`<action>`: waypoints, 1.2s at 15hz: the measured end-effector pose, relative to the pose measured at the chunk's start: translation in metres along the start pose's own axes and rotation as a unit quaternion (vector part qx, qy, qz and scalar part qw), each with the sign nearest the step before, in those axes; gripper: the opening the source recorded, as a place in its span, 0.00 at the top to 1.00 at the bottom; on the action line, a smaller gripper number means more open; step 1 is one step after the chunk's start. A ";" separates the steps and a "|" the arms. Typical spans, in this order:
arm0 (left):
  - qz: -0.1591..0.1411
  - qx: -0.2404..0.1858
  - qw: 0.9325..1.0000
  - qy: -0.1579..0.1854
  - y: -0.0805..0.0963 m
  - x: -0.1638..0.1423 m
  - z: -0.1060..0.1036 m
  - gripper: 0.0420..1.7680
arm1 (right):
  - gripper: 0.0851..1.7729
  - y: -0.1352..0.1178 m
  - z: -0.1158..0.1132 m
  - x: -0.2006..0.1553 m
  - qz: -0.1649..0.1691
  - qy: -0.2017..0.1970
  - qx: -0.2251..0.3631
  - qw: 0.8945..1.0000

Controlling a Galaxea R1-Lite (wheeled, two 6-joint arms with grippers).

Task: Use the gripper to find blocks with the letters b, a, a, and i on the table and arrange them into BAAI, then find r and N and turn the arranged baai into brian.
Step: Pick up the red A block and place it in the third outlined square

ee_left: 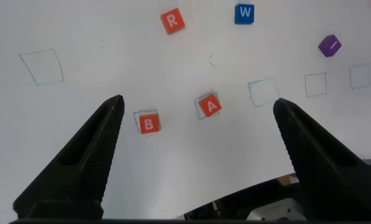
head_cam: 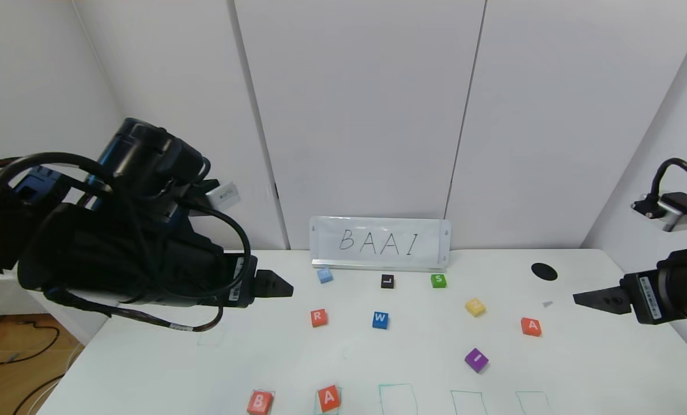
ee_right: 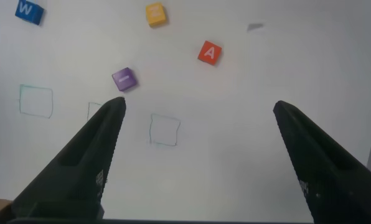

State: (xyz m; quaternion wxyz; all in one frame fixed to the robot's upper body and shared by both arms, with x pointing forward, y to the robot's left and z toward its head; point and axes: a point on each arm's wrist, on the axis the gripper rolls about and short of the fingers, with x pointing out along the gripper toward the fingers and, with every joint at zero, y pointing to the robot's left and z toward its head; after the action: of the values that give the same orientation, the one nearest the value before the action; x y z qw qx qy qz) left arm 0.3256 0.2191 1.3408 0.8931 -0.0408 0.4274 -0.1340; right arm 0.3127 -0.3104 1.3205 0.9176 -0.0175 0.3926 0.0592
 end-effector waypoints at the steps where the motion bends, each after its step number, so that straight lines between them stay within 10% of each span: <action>1: 0.001 -0.002 1.000 -0.006 0.002 -0.004 0.001 0.04 | 0.04 -0.003 0.003 0.008 -0.004 0.010 0.014 1.000; 18: 0.009 -0.003 0.999 -0.038 0.015 -0.022 0.004 0.03 | 0.04 -0.017 0.016 0.152 -0.053 0.160 0.109 0.980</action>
State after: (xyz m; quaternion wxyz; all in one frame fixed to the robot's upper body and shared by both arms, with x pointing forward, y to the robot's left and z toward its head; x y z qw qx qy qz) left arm 0.3183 0.2391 1.3573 0.9096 -0.0446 0.3943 -0.1232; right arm 0.4307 -0.3112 1.2214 0.8413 0.0527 0.5367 -0.0363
